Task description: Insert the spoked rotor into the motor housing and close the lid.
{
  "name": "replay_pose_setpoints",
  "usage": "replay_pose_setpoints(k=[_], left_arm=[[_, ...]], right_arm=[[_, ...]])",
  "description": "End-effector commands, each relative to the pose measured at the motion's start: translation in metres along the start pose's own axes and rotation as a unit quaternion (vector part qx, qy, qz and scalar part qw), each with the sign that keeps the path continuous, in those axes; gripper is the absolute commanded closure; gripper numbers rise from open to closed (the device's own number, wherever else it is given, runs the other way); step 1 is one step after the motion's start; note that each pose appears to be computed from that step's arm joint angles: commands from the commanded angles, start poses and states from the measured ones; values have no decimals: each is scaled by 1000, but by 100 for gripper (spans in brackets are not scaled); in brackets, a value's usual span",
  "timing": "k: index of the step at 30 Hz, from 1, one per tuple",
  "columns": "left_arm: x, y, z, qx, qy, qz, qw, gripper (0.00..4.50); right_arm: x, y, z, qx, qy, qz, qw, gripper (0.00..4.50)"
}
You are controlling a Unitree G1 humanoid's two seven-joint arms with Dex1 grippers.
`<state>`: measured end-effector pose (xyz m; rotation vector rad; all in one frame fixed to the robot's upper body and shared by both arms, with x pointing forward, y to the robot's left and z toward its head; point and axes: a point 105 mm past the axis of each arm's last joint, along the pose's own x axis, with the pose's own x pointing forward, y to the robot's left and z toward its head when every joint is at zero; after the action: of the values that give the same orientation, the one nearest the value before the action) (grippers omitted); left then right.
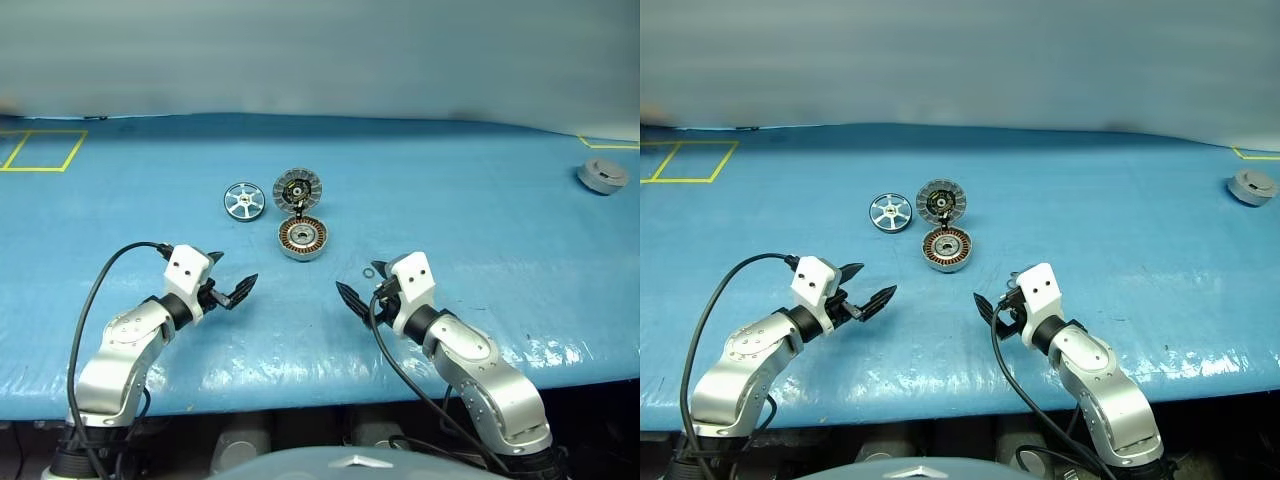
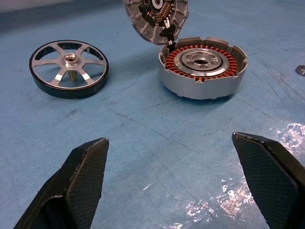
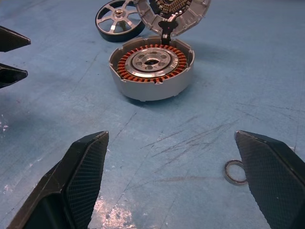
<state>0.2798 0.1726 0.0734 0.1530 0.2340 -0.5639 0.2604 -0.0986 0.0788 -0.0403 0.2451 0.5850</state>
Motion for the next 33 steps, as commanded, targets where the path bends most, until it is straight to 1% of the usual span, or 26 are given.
replay_pose_setpoints(k=[1, 16, 19, 20, 23, 26, 27, 29, 33], left_arm=[[-2, 3, 6, 6, -11, 5, 1000, 0], [-1, 2, 5, 4, -10, 5, 1000, 0], [-1, 2, 4, 4, -10, 5, 1000, 0], [-1, 2, 5, 4, -10, 4, 1000, 0], [0, 1, 5, 4, -9, 3, 1000, 0], [2, -1, 4, 6, -8, -2, 1000, 0], [3, -2, 5, 6, -11, -4, 1000, 0], [4, -5, 6, 7, -18, -7, 1000, 0], [6, -15, 2, 21, -16, -19, 999, 0]], right_arm=[[1, 1, 10, -13, -19, 5, 1000, 3], [2, 1, 9, -13, -12, 9, 1000, 3], [3, 2, 8, -12, -1, 15, 1000, 3], [4, 4, 8, -23, 11, 23, 999, 3], [11, 7, 11, -112, 66, 58, 990, 3], [26, 19, 32, -141, 93, 129, 977, 3], [31, 21, 38, -167, 105, 142, 970, 3], [44, 18, 48, -216, 125, 150, 956, 3], [71, 17, 61, -261, 145, 167, 940, 3]])
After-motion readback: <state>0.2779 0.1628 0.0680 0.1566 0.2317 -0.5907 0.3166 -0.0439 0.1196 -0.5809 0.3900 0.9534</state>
